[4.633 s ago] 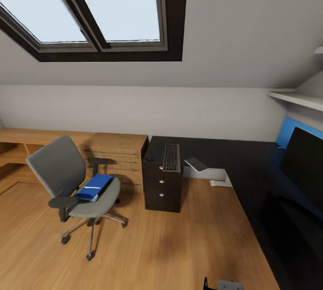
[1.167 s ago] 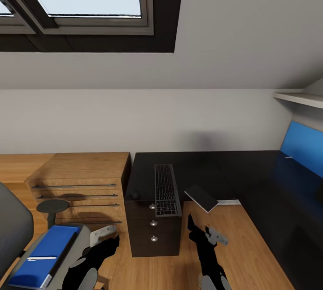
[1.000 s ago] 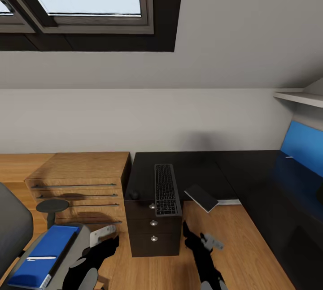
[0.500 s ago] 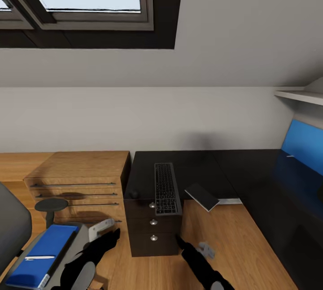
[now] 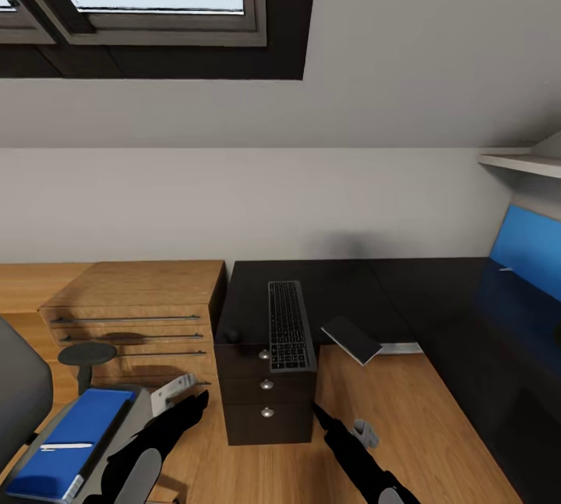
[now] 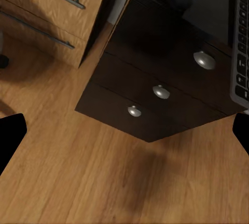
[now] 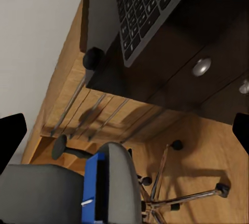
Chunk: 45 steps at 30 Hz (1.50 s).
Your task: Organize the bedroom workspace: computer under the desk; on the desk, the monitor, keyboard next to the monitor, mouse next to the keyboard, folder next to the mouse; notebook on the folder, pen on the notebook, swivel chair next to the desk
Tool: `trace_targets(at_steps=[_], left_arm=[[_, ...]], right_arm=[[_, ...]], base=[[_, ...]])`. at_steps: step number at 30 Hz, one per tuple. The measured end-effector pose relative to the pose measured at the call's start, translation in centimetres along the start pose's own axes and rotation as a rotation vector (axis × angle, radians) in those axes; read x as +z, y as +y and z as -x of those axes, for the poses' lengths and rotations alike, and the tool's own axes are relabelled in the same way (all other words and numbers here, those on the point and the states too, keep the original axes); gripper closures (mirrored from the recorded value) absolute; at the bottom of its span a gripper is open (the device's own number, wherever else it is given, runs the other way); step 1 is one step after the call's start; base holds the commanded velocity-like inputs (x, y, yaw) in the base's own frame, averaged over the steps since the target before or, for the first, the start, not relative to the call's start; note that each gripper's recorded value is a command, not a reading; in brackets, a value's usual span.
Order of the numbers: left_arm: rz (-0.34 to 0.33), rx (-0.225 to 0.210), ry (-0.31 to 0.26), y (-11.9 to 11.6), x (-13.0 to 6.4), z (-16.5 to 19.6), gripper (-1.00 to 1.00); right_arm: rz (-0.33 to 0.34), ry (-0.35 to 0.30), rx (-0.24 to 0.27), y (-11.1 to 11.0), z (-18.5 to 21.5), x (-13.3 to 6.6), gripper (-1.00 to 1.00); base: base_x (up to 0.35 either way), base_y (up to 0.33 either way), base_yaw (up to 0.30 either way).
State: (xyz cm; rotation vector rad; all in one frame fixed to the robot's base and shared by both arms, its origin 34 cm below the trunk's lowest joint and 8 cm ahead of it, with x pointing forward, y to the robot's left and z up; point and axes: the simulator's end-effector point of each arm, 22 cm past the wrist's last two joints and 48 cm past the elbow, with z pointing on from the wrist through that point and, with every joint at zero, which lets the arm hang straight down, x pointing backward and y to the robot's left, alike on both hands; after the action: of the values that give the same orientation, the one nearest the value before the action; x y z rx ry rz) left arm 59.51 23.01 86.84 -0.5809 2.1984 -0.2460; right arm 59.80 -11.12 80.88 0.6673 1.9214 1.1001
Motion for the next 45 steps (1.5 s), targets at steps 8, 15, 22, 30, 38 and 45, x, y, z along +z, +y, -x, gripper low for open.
trace_targets(at_steps=[8,15,22,30,38,45], left_arm=[[-0.007,0.007,-0.004,-0.1,0.6,-0.6,-1.00],[-0.008,0.007,-0.009,0.1,1.2,-1.0,-1.00],[-0.011,0.005,-0.010,0.2,1.9,-1.6,-1.00],[-0.036,0.000,-0.033,-0.3,2.0,-1.2,-1.00],[-0.048,-0.013,-0.025,0.8,0.4,-3.9,-1.00],[-0.041,-0.016,-0.011,1.8,0.6,-5.6,-1.00]], right_arm=[[0.124,0.004,-0.049,1.6,-0.7,0.2,-1.00],[0.130,-0.041,0.004,0.7,0.5,0.3,-1.00],[0.135,-0.062,0.026,-0.1,0.9,0.5,-1.00],[0.237,-0.063,0.021,1.0,0.4,0.5,-1.00],[0.268,-0.065,0.020,0.5,0.0,0.6,-1.00],[0.157,-0.094,0.047,-3.1,0.9,1.2,-1.00]], base=[[0.000,0.000,0.000],[0.000,0.000,0.000],[0.000,0.000,0.000],[0.000,0.000,0.000],[0.000,0.000,0.000],[0.000,0.000,0.000]])
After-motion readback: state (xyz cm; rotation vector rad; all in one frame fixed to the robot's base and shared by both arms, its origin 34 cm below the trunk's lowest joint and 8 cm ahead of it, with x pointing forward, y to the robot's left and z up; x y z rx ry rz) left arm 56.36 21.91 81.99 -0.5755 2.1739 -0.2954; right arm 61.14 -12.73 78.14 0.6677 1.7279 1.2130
